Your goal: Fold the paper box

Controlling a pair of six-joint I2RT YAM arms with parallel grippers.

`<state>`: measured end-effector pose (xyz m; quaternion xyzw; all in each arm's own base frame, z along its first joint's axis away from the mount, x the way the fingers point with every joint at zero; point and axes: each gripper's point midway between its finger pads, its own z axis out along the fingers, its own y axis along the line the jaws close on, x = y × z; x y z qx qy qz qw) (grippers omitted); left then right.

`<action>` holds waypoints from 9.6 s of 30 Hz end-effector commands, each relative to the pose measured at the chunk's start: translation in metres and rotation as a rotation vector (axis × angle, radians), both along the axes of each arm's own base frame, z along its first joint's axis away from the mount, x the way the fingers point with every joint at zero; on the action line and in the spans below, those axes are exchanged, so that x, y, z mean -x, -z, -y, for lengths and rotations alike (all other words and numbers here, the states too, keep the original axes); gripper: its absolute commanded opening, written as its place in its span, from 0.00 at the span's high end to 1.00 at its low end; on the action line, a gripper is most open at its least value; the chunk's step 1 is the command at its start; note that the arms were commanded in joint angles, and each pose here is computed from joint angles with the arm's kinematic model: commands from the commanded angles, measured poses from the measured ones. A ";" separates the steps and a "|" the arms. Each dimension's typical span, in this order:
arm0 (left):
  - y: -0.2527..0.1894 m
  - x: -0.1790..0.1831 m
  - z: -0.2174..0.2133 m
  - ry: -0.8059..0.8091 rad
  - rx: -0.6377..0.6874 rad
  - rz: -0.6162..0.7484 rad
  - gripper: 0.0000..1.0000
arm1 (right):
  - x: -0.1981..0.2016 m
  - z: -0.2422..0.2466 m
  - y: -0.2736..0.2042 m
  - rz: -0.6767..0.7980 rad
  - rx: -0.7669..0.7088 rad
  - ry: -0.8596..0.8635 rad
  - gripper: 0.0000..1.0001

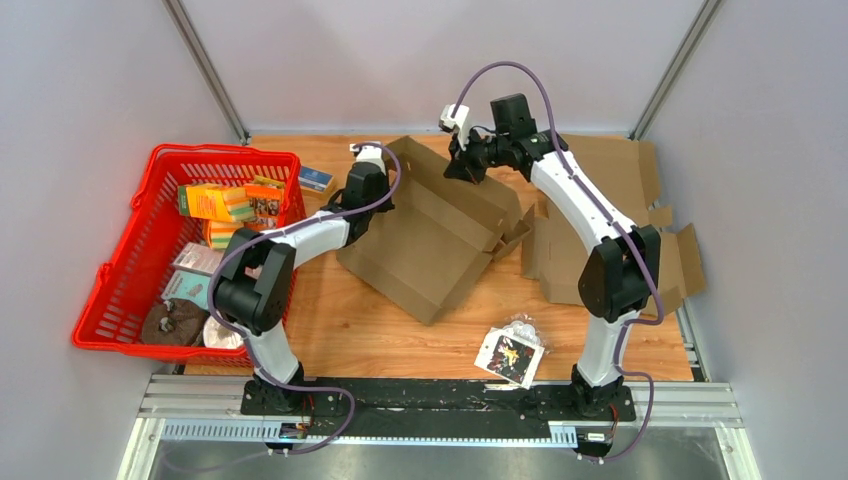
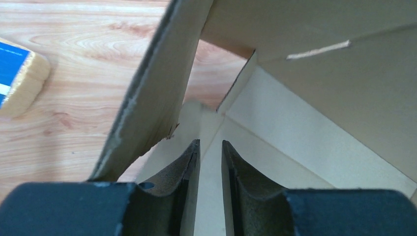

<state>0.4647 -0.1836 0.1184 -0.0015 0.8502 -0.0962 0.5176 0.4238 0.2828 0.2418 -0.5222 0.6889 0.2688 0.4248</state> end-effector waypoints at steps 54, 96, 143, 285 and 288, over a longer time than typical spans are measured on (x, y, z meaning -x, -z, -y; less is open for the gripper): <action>-0.034 -0.102 0.086 0.213 0.531 0.002 0.50 | -0.136 0.107 0.074 -0.323 -0.300 0.305 1.00; 0.014 -0.181 0.154 0.103 0.764 0.036 0.48 | -0.116 0.098 0.070 -0.370 -0.400 0.252 1.00; -0.154 -0.018 0.065 0.371 0.132 0.169 0.43 | -0.087 0.076 0.060 0.024 0.111 0.172 1.00; -0.090 0.184 -0.077 0.084 0.149 0.070 0.32 | -0.066 -0.054 -0.018 -0.961 -1.095 0.758 0.96; -0.084 0.171 -0.083 0.033 0.100 0.043 0.30 | -0.069 -0.056 -0.009 -1.015 -1.075 0.773 0.96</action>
